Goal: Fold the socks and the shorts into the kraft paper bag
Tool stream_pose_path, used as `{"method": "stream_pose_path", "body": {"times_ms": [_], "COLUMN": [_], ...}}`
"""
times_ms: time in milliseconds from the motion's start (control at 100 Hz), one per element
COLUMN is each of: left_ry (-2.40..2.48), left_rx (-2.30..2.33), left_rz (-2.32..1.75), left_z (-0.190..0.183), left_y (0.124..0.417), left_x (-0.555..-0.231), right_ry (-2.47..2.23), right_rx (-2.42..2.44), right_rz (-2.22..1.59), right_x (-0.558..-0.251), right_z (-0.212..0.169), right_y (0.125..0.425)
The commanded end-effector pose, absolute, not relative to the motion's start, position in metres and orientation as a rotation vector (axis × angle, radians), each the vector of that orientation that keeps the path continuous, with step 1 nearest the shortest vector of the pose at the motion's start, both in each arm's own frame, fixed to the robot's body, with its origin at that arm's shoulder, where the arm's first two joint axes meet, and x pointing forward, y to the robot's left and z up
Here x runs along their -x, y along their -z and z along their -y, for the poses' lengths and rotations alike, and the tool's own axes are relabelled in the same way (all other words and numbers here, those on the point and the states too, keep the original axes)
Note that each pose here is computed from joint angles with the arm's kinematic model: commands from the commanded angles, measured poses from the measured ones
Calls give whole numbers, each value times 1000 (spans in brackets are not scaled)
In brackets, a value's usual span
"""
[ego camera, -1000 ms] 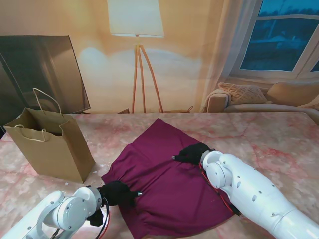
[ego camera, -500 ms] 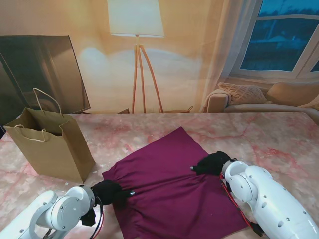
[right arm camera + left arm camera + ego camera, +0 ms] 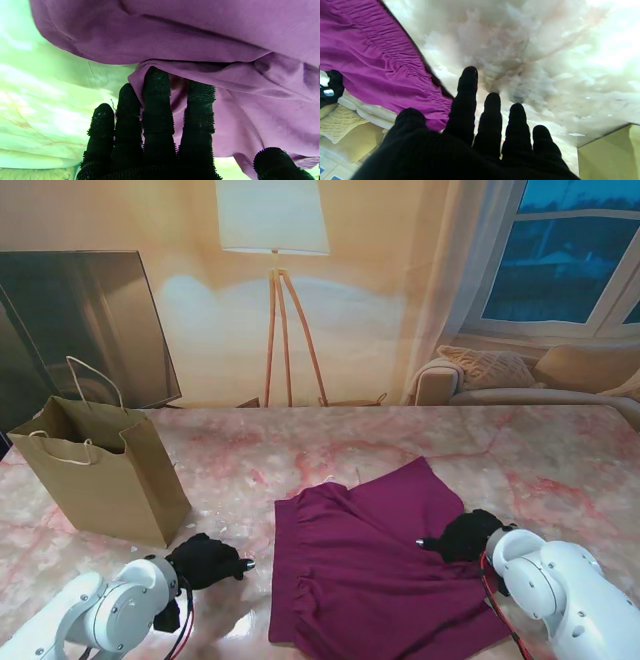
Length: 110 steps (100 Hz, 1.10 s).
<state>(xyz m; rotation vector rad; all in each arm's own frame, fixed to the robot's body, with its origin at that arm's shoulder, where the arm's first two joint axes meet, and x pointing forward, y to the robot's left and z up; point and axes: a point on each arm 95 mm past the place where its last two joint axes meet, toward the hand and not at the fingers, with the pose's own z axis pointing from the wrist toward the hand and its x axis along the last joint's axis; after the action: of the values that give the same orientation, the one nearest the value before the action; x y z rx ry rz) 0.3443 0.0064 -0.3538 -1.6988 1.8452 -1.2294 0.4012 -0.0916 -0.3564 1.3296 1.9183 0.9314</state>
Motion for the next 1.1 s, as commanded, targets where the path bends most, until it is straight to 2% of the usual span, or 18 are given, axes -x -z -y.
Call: {"method": "stream_pose_path", "body": {"times_ms": [0, 210, 470, 710, 1090], "left_ry": [1253, 1328, 1456, 1479, 1471], "left_rx": [1707, 1659, 1545, 1521, 1517], "left_rz": [-1823, -1767, -1589, -1507, -1458], "left_z": [-3, 6, 15, 27, 49], "left_y": [352, 344, 328, 321, 343], "left_x": [-348, -355, -365, -385, -420], "right_ry": [-865, -1001, -1351, -1394, -1288], "right_rx": [-1377, -1316, -1112, -1072, -1168], "right_rz": [-1999, -1980, -1648, -1468, -1485], "right_x": [-373, -351, -351, -384, -439], "right_z": [96, 85, 64, 49, 28], "right_y": [391, 374, 337, 316, 333]}}
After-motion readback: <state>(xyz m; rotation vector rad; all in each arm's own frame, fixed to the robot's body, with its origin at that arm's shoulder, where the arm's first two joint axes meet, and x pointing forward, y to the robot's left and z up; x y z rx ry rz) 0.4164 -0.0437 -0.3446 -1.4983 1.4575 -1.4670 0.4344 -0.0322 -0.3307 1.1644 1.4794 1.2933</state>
